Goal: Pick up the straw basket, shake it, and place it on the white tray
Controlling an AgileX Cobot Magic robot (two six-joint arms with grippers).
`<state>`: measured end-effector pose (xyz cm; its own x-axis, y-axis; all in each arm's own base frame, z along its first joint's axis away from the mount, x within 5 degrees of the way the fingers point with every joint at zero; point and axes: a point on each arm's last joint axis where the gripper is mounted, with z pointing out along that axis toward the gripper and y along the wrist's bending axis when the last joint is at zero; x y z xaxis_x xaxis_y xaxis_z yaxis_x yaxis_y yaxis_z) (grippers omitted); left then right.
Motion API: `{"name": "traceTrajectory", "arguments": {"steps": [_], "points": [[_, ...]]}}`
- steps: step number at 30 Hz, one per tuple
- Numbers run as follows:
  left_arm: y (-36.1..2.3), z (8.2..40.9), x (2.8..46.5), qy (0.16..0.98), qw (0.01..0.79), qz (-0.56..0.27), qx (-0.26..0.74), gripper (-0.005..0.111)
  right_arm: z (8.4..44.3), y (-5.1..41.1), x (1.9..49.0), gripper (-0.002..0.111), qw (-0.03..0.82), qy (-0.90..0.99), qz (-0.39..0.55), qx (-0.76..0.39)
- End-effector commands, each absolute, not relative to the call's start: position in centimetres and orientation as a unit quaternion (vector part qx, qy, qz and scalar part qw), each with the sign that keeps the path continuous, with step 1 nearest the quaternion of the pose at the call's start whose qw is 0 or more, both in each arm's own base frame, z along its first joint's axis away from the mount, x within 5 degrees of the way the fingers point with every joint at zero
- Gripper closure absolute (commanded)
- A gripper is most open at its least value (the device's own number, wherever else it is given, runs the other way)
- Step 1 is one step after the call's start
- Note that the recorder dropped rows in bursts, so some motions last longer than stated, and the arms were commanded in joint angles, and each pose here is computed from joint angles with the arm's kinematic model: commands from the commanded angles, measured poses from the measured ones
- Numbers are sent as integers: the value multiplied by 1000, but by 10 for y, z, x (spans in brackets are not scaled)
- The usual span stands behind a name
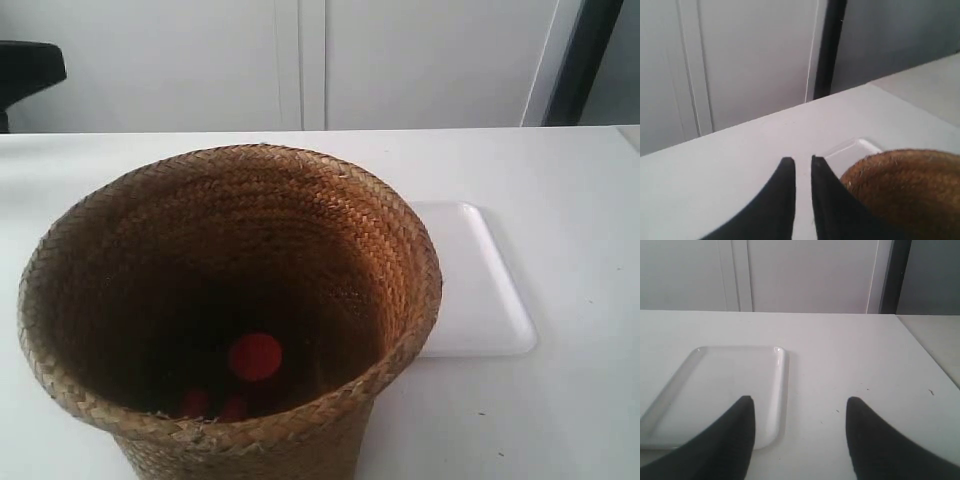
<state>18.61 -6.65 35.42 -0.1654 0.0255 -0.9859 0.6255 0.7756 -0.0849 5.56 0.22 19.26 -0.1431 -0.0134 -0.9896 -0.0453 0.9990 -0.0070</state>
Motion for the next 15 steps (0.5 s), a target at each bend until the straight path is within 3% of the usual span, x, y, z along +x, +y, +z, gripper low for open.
{"name": "traceTrajectory", "arguments": {"steps": [1,3,5,10,13,15], "points": [[-66,337,182,704,613,-172,315,65,193,2,56,56,658,752,9,-21],[-55,329,189,722,621,-96,290,52,193,2,56,56,658,752,9,-21],[-42,327,195,727,628,-7,279,54,193,2,56,56,658,752,9,-21],[-33,329,198,624,596,225,452,103,193,2,56,56,659,752,9,-21],[-38,336,197,538,605,285,514,107,193,2,56,56,658,753,10,-21],[-36,349,196,522,652,293,465,107,193,2,56,56,658,753,10,-21]]}}
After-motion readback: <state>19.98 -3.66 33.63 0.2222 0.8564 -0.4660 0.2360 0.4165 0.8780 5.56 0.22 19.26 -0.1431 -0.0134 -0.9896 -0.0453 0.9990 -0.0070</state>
